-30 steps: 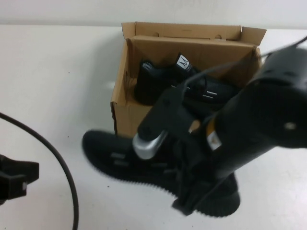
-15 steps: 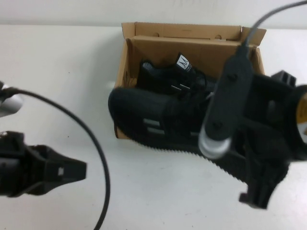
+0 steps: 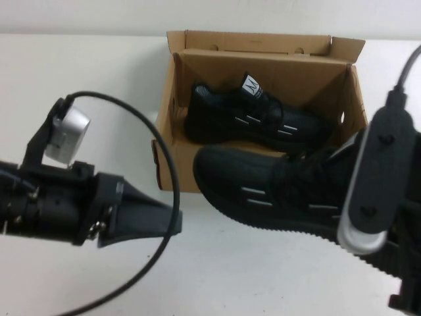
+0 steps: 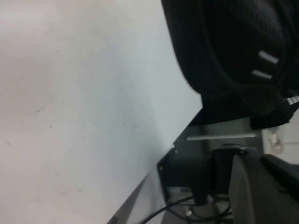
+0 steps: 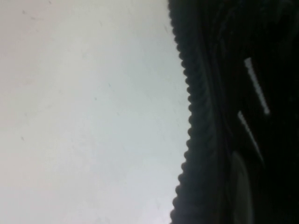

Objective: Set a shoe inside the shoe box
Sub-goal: Hand over the shoe, then place the shoe in the shoe box

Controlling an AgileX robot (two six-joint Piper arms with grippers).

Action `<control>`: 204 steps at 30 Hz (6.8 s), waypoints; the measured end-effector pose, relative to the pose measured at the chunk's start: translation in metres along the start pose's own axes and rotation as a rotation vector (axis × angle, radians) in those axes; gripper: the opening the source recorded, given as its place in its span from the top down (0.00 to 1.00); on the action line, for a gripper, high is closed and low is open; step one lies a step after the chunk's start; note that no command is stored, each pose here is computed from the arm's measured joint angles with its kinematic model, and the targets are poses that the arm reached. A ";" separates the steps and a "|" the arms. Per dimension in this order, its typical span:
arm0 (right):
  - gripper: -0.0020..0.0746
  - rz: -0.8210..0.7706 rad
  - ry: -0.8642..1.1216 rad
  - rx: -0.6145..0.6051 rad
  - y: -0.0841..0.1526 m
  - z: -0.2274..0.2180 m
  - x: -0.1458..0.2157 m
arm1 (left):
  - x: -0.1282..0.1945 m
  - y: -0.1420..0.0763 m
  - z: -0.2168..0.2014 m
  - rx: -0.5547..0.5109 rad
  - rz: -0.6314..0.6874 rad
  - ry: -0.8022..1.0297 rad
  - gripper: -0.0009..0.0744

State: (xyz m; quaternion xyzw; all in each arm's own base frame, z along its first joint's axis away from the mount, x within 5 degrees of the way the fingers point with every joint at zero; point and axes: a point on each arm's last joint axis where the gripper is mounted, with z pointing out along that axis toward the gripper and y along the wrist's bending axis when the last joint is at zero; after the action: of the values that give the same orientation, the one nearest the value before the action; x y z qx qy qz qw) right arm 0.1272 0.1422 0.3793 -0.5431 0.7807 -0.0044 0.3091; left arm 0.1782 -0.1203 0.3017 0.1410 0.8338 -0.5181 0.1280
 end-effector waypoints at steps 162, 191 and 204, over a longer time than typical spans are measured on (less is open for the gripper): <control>0.32 1.499 -0.339 -0.104 -0.022 0.043 -0.080 | -0.052 0.020 0.003 -0.012 0.119 -0.451 0.83; 0.32 1.463 -0.338 -0.139 -0.019 -0.037 -0.034 | -0.051 0.019 0.004 -0.010 0.123 -0.442 0.83; 0.32 1.435 -0.259 -0.127 -0.017 0.021 -0.065 | -0.051 0.019 0.004 -0.011 0.119 -0.444 0.83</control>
State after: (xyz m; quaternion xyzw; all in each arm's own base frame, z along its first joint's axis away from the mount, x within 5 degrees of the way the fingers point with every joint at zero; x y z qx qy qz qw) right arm 0.1656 0.1977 0.3996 0.0888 0.9003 0.3089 0.2936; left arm 0.2331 -0.1213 0.3027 0.0719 0.7783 -0.5233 0.3394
